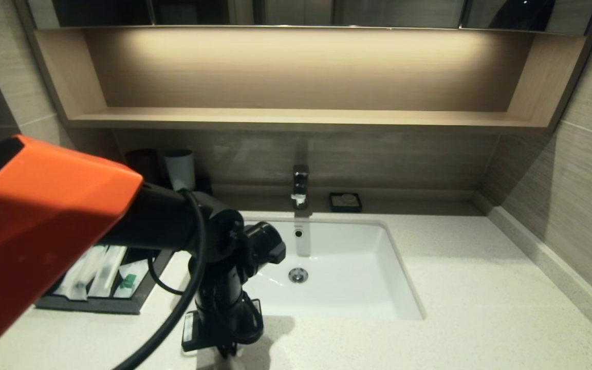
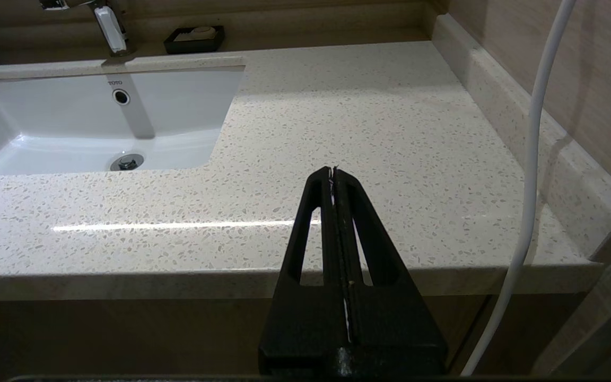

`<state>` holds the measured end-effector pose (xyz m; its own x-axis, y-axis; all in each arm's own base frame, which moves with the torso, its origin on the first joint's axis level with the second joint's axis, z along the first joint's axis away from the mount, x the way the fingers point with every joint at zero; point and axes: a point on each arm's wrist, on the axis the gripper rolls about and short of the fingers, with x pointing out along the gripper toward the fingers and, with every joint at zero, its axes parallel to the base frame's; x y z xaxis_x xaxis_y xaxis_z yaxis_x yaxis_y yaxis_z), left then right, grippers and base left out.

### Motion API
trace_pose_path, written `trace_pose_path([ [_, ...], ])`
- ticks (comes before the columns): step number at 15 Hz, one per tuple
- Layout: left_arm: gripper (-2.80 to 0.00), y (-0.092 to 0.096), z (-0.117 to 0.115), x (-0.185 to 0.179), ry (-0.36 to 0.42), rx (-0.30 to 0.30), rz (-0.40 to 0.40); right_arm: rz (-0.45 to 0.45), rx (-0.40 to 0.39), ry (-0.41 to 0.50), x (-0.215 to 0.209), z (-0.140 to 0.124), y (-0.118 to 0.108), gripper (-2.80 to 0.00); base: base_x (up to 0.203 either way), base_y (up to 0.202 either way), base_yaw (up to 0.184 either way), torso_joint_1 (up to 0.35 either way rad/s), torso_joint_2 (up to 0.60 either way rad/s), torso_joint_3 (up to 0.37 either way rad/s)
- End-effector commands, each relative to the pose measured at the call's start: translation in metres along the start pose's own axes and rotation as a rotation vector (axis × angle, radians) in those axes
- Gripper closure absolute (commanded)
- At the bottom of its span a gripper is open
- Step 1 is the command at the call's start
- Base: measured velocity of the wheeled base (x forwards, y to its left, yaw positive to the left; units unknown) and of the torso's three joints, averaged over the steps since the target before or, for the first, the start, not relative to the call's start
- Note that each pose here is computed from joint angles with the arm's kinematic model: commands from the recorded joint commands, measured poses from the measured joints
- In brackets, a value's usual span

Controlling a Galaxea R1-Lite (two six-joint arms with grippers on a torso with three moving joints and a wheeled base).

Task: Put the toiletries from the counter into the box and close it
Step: Pick up the bathroom toiletry

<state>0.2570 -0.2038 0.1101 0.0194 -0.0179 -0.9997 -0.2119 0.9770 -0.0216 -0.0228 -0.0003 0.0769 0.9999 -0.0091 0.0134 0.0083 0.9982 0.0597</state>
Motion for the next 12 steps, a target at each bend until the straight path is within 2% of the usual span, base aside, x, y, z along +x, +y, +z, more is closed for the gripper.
trace_pose_path([
  [1,0.0,0.0,0.0,0.0,0.016,0.001,-0.008,0.0,0.0,0.001,0.0,0.0,0.0,0.0,0.0,0.0,0.0,0.0,0.0,0.0],
  [4,0.0,-0.001,0.0,-0.006,0.009,0.009,-0.041,0.0,0.0,0.001,0.0,0.0,0.0,0.0,0.0,0.0,0.0,0.0,0.0,0.0],
  [6,0.0,-0.008,0.006,-0.027,-0.054,0.023,-0.107,0.0,0.0,0.001,0.0,0.0,0.0,0.0,0.0,0.0,0.0,0.0,0.0,0.0],
  [8,0.0,-0.01,0.011,-0.066,-0.123,0.059,-0.172,0.0,0.0,0.0,0.0,0.0,0.0,0.0,0.0,0.0,0.0,0.0,0.0,0.0],
  [9,0.0,-0.004,0.014,-0.084,-0.134,0.067,-0.17,0.0,0.0,0.001,0.0,0.0,0.0,0.0,0.0,0.0,0.0,0.0,0.0,0.0],
  [10,0.0,0.01,0.02,-0.097,-0.143,0.045,-0.148,0.0,0.0,0.001,0.0,0.0,0.0,0.0,0.0,0.0,0.0,0.0,0.0,0.0],
  [12,0.0,0.048,0.033,-0.117,-0.179,-0.02,-0.116,0.0,0.0,0.0,0.0,0.0,0.0,0.0,0.0,0.0,0.0,0.0,0.0,0.0],
])
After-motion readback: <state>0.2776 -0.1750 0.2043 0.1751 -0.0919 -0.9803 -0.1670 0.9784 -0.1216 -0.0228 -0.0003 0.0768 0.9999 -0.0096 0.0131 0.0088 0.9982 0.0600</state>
